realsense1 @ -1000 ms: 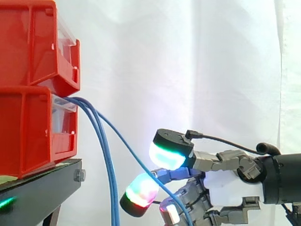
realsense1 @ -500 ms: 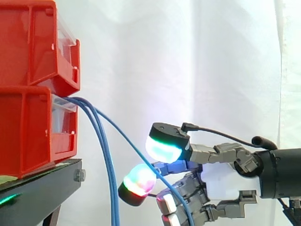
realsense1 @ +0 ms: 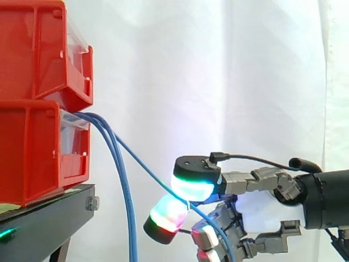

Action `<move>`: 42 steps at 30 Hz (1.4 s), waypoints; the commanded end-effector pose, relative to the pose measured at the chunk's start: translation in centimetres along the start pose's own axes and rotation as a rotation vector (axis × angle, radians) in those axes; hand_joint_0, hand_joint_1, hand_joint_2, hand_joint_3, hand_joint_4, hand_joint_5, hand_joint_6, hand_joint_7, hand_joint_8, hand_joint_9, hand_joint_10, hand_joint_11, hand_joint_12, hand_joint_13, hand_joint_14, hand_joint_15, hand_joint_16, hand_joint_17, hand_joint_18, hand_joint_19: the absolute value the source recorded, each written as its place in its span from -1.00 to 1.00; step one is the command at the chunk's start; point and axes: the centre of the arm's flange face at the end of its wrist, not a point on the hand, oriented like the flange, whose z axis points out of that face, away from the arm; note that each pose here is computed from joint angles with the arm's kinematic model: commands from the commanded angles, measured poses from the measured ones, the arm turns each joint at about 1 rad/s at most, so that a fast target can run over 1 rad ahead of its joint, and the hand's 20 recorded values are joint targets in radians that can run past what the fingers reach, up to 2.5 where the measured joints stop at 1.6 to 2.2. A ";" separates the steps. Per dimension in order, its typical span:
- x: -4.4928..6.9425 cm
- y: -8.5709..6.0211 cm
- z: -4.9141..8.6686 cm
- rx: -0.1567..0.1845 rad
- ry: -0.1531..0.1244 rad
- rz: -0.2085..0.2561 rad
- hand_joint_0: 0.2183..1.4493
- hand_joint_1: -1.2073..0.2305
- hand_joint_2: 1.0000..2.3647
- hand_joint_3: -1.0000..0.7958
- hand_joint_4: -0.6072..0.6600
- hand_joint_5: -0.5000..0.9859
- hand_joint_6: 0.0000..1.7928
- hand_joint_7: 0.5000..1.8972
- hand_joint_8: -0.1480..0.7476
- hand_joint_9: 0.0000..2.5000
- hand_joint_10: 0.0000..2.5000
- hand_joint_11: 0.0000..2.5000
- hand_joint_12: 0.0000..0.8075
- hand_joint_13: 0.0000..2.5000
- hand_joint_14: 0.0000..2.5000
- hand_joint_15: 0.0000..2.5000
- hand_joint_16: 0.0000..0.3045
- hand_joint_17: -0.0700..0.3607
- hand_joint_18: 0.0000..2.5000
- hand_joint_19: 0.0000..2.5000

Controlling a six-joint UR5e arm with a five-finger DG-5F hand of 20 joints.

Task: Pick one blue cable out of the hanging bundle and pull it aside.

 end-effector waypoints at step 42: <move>-0.5 3.7 -2.4 0.093 0.016 -0.039 -0.43 -0.29 -0.98 -0.05 -0.23 -0.41 0.02 -0.34 -0.11 0.05 -0.98 -0.32 -0.25 -0.07 -0.98 -0.41 -0.64 -0.10 -0.30 -0.59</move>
